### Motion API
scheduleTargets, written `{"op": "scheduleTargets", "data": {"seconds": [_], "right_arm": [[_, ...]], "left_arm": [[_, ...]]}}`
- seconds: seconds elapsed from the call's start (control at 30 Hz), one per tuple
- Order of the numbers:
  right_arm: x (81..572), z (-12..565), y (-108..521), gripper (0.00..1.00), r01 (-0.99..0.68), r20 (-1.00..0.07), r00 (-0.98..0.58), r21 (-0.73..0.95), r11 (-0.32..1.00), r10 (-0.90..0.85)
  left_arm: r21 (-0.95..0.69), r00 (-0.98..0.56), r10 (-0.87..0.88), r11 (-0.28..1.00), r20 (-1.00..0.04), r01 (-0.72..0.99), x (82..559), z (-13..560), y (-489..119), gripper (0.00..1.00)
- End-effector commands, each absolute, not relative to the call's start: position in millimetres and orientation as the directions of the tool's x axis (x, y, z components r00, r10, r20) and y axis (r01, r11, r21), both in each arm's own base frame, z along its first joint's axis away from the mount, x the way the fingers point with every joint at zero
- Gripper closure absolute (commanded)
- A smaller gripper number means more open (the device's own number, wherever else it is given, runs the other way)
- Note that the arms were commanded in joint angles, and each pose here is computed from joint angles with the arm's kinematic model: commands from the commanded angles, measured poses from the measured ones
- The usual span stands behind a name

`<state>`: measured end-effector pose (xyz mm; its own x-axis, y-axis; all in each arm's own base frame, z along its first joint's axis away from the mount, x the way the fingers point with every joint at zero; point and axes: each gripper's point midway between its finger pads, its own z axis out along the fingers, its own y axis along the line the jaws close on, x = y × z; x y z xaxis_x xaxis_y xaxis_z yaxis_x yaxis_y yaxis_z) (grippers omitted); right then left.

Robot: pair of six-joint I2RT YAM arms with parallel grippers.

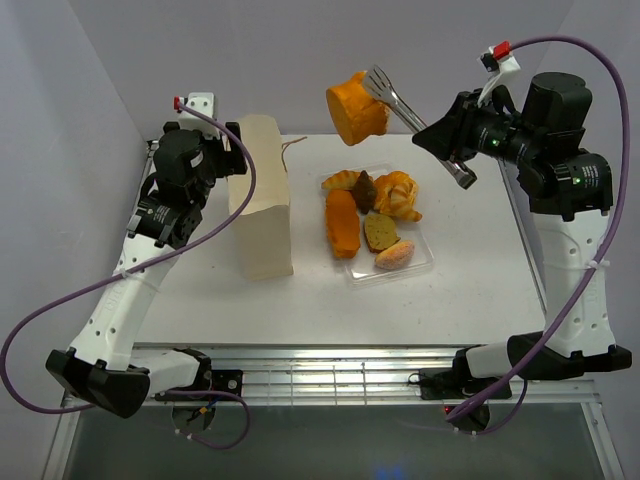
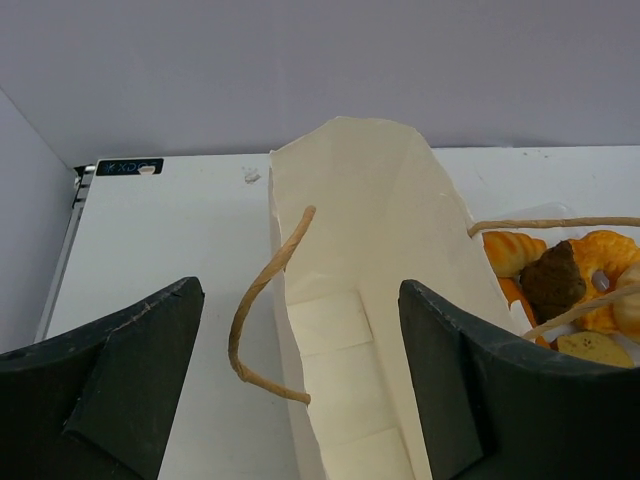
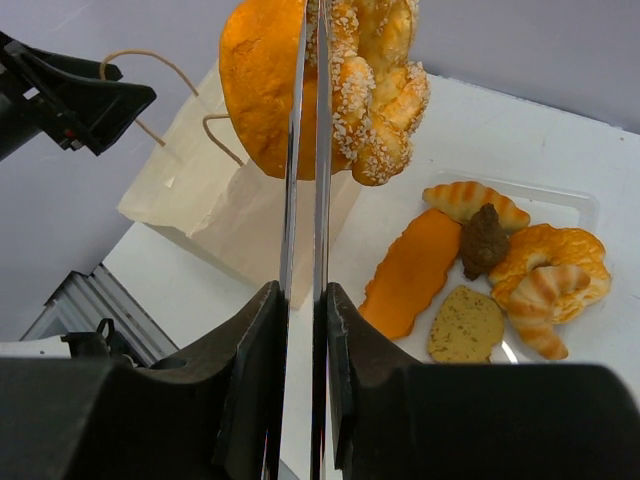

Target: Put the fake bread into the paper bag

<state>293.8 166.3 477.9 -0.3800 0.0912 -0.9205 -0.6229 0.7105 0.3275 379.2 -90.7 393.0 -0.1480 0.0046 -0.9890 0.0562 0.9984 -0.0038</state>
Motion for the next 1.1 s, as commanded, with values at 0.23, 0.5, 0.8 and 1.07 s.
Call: {"op": "scheduleTargets", "data": {"seconds": [0.23,0.5,0.8,1.07], "right_arm": [[274.0,523.0,189.3,0.92,-0.748,-0.959,-0.243,0.280,0.602,0.144],[264.2,551.3,222.2,0.92,-0.822,-0.958,-0.209,0.280,0.496,0.195],[265.2,550.3,290.8,0.92,-0.857,-0.934,-0.268,0.344,0.384,0.236],[274.1,518.3,343.7,0.92,-0.842,-0.921,-0.327,0.386,0.377,0.211]], "left_arm": [[-0.021,-0.080,-0.009,0.988,-0.997,0.155,382.0,410.3,-107.1,0.64],[-0.065,-0.040,-0.063,0.996,-0.997,0.057,374.6,396.7,-87.9,1.00],[-0.100,0.013,-0.101,0.994,-0.995,0.040,359.6,392.4,-78.6,1.00],[-0.095,0.062,-0.097,0.995,-0.993,0.030,345.8,402.7,-70.1,1.00]]}}
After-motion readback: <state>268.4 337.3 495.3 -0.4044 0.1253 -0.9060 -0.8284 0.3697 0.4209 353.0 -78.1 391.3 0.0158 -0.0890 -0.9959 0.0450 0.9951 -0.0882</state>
